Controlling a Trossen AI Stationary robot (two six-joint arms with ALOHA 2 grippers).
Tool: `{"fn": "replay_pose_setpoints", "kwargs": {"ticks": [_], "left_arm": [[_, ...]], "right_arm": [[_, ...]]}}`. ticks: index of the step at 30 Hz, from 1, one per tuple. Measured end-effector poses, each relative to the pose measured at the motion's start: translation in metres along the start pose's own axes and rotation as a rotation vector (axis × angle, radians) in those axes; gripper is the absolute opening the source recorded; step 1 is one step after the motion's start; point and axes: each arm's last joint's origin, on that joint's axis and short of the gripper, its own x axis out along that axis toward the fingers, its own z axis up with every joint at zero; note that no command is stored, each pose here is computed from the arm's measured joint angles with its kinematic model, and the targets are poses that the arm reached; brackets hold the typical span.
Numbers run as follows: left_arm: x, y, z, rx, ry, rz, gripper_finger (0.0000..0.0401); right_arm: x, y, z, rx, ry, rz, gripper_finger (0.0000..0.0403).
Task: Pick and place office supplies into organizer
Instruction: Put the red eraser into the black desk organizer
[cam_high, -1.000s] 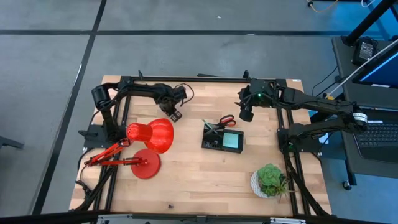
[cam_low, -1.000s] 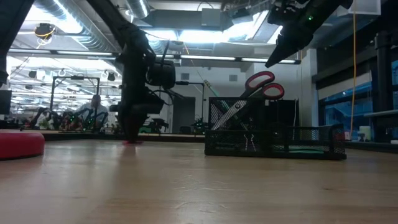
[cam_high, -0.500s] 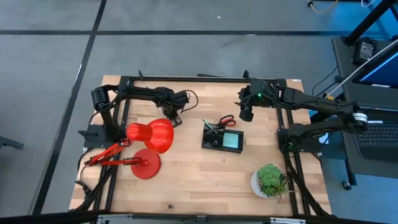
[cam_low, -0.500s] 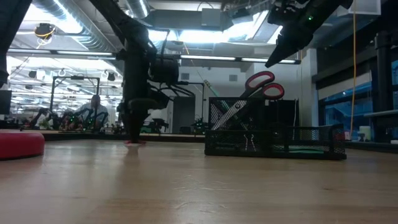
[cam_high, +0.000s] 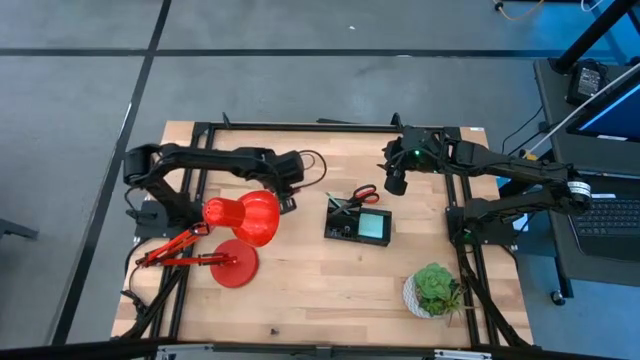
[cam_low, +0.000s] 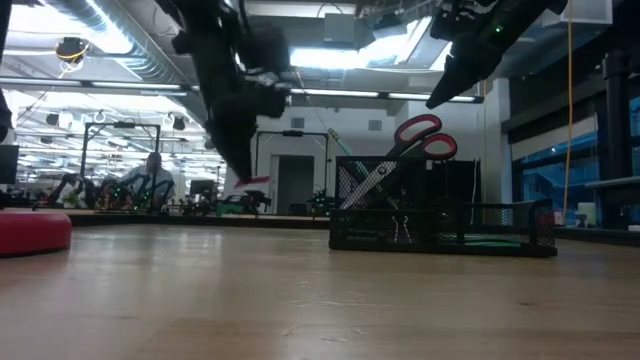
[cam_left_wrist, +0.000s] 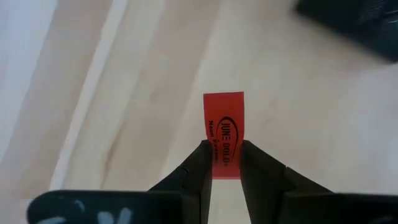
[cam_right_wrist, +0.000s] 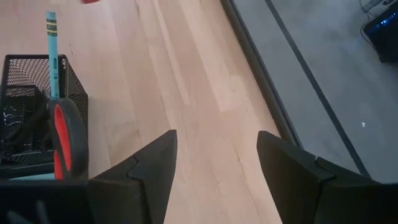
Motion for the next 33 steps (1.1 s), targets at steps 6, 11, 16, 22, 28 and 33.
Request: {"fn": "replay_pose_setpoints", "kwargs": {"ticks": [6, 11, 16, 22, 28, 33], "left_arm": [[-0.013, -0.028, 0.004, 0.126, -0.112, -0.121, 0.0066], [-0.017, -0.05, 0.002, 0.206, -0.142, -0.22, 0.0066], [-0.02, -0.072, 0.007, 0.314, -0.237, -0.326, 0.0066], [-0.025, -0.092, 0.009, 0.417, -0.334, -0.381, 0.0066], [-0.02, -0.106, 0.016, 0.527, -0.456, -0.324, 0.0066], [-0.001, -0.115, 0.024, 0.565, -0.517, -0.322, 0.0066]], "right_arm": [[0.0, 0.0, 0.0, 0.026, 0.0, 0.0, 0.0224], [0.0, 0.0, 0.0, 0.049, 0.0, 0.0, 0.0224], [0.0, 0.0, 0.0, 0.056, 0.001, 0.0, 0.0224], [0.0, 0.0, 0.0, 0.079, 0.001, 0.0, 0.0224], [0.0, 0.0, 0.0, 0.09, 0.0, 0.0, 0.0224], [0.0, 0.0, 0.0, 0.104, 0.002, 0.0, 0.0224]]}}
